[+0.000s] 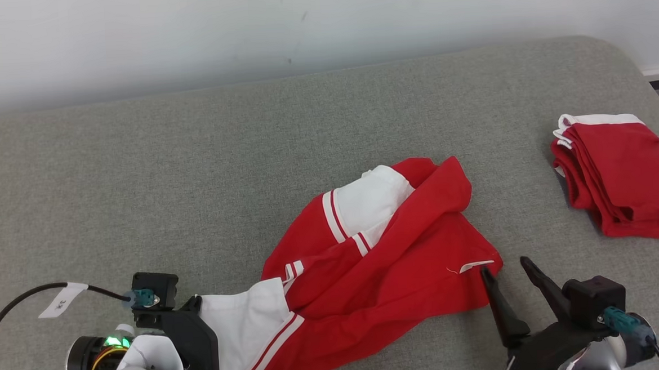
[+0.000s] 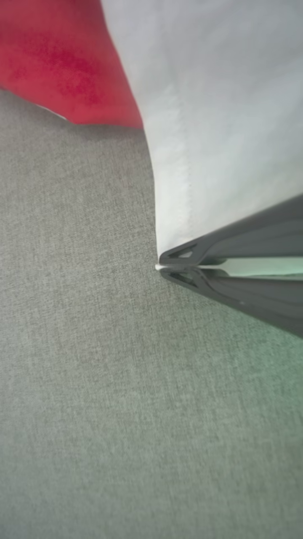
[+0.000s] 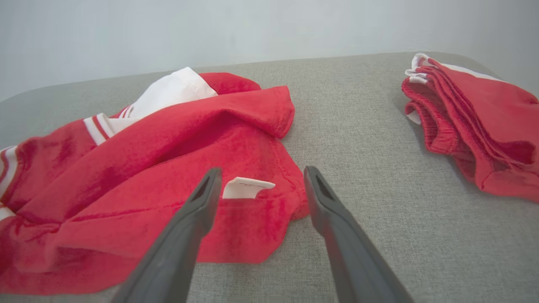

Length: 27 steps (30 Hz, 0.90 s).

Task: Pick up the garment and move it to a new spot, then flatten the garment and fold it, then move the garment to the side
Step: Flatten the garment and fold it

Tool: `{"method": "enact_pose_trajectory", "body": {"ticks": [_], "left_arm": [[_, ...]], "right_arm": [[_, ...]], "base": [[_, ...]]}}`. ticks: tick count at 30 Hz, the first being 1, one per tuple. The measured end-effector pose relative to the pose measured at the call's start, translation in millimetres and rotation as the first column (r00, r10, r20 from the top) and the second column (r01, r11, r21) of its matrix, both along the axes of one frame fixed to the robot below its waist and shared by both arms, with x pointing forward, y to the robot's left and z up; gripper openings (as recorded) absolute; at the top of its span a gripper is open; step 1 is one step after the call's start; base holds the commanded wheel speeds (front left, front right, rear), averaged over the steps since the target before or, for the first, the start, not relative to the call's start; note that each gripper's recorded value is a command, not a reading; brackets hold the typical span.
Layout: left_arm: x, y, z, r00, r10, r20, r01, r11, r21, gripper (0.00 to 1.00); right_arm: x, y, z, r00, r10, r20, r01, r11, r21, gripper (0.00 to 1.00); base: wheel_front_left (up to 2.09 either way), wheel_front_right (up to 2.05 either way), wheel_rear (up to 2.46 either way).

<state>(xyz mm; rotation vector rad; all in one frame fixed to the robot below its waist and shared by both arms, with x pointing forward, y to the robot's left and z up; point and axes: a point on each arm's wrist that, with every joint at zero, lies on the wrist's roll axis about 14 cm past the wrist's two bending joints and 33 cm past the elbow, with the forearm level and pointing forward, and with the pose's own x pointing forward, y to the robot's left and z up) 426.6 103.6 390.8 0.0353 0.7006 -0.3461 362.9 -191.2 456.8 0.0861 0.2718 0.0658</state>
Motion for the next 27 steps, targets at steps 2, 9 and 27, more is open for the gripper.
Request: {"method": "enact_pose_trajectory", "body": {"ticks": [2,9,27], "left_arm": [[0.4,-0.7,-1.0,1.0,0.001,0.001,-0.001,1.0,-0.003,0.0],[-2.8,-10.7,-5.1,1.0,-0.01,0.001,0.01,1.0,-0.015,0.0],[-5.6,-14.6,-10.3,1.0,0.01,-0.009,-0.011,0.998,-0.06,0.0]], "right_arm": [[-2.6,-7.8,-9.4,0.999,-0.02,-0.049,0.02,1.0,-0.009,1.0],[-8.4,-50.6,-34.5,0.957,-0.122,-0.264,0.105,0.991,-0.078,1.0],[26.3,-39.2,-54.8,0.857,-0.051,-0.513,-0.058,0.979,-0.194,1.0]], "base": [[0.0,0.0,0.0],[0.0,0.0,0.0],[0.0,0.0,0.0]]}}
